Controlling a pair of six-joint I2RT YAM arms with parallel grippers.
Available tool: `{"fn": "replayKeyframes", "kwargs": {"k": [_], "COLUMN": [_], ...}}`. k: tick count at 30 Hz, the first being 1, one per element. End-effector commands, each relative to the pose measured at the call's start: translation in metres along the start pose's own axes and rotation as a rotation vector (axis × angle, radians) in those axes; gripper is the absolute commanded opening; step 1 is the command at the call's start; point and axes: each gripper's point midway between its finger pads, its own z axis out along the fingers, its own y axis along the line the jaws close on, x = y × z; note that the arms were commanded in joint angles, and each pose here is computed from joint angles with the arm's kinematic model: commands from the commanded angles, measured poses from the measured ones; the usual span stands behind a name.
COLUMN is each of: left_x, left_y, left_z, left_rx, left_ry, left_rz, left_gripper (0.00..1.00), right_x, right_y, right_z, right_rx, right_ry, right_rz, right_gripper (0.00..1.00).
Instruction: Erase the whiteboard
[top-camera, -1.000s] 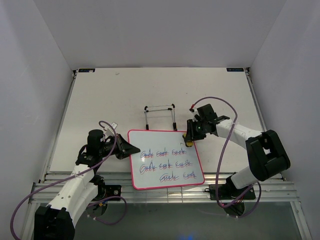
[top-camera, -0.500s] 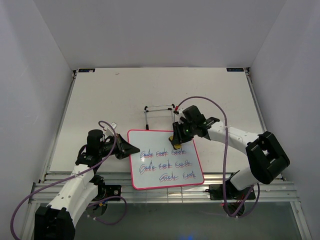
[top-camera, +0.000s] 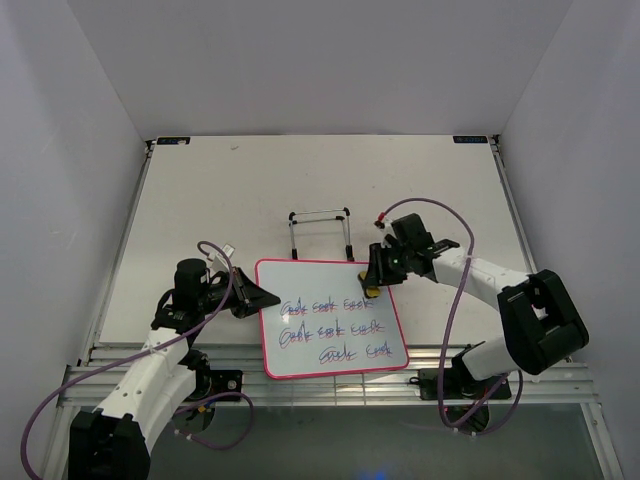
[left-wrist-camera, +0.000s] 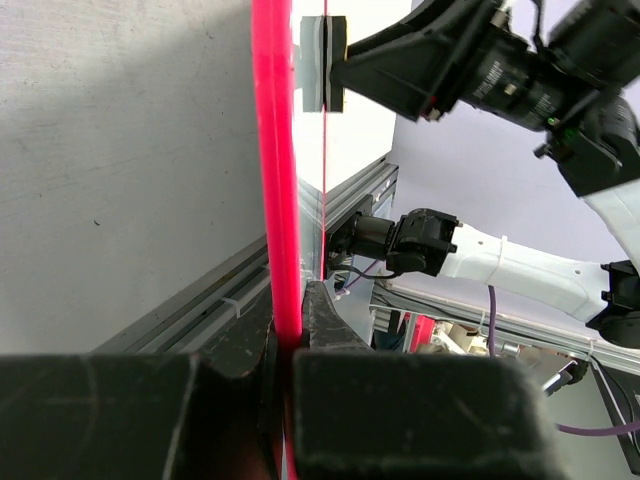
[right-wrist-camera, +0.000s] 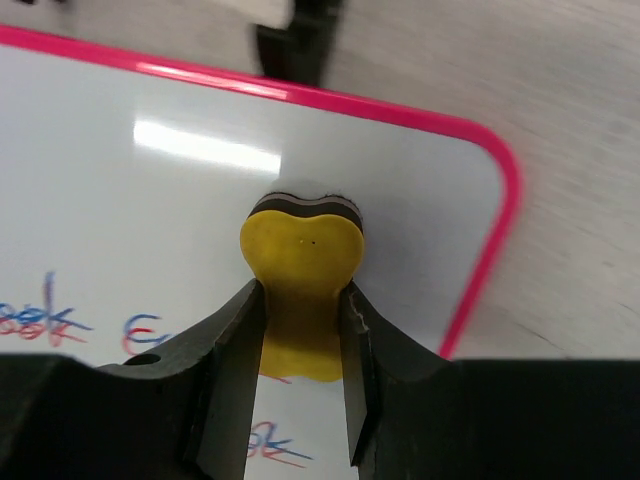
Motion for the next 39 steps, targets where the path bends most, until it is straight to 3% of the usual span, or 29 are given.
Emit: {"fn": "replayKeyframes", "kwargs": {"k": [1,6,17,26,33,39], "left_x": [-0.016,-0.017,-0.016,-0.018,-0.021,-0.020], "left_y": [0.002,0.001,0.000,0.000,-0.002,0.000], "left_z": [0.002,0.001,-0.001,0.000,0.001,0.001], "left_rx": [-0.013,-0.009,-0.018,-0.019,-0.021,-0.023], "left_ry": [-0.082,-0.085,-0.086,-0.095,-0.102,-0.093], "left_rz": [0.131,0.130,0.134,0.112,0.101,0.095], "left_gripper": [0.00,0.00,0.00,0.00,0.00,0.00], "right_x": [0.014,0.015,-0.065,-0.049,-0.002,0.027], "right_y": [-0.045,-0.074,-0.043,0.070,0.179,0.230], "right_z": [-0.008,-0.012,-0.066,-0.074,-0.062,-0.050], "right_rx": [0.075,0.106,0.096,-0.076,-0.168,-0.165], "right_ry": [0.008,0.008,-0.140,-0.197,-0.133,-0.077], "right_rz": [0.069,0.132,0.025,-0.192,-0.395,-0.543], "right_gripper": [0.28,0.27,0.26,0.27,0.27,0.27]}}
